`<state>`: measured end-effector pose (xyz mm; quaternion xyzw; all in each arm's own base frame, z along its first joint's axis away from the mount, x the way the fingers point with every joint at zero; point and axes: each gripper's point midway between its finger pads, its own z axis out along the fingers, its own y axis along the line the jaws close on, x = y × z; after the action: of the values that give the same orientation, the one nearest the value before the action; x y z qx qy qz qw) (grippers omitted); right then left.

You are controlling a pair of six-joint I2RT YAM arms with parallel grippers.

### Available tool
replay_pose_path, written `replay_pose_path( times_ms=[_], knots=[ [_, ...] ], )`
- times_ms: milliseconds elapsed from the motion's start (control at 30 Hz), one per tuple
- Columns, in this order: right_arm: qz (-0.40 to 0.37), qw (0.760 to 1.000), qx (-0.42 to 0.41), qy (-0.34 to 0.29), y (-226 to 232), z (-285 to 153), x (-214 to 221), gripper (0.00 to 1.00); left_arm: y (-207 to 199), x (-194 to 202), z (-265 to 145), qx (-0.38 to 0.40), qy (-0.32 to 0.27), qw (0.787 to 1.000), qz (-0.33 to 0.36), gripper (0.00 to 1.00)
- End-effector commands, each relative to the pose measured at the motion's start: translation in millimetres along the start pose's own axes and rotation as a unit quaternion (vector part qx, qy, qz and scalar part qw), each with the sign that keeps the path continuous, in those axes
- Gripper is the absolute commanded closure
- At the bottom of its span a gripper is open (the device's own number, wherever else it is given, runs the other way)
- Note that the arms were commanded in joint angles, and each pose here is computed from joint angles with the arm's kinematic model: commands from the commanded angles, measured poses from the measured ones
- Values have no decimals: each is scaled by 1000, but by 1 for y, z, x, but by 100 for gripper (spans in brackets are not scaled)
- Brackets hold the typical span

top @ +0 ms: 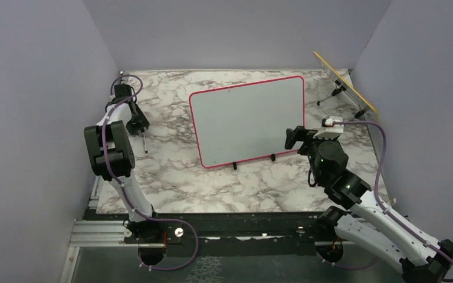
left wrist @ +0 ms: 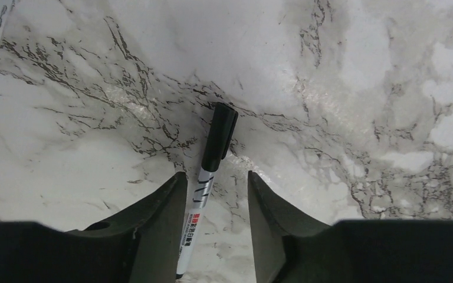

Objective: Write a sentence on the whiteboard
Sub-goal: Pick up the whiteboard marker at the center of the board.

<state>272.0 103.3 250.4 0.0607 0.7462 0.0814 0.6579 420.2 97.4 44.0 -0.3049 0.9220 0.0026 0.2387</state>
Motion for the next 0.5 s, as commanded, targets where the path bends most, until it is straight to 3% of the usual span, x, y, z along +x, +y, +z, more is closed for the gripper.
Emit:
replay_pose_path(
  times_ms=[0, 233, 467],
  knots=[
    [13, 999, 23, -18, -11, -2, -5, 0, 2, 8, 3, -4, 32, 999, 11, 61],
    [39, 997, 65, -25, -24, -3, -8, 0, 10, 20, 20, -23, 55, 998, 21, 66],
    [34, 998, 51, -27, -19, -1, -6, 0, 15, 38, 29, -33, 81, 996, 28, 83]
  ],
)
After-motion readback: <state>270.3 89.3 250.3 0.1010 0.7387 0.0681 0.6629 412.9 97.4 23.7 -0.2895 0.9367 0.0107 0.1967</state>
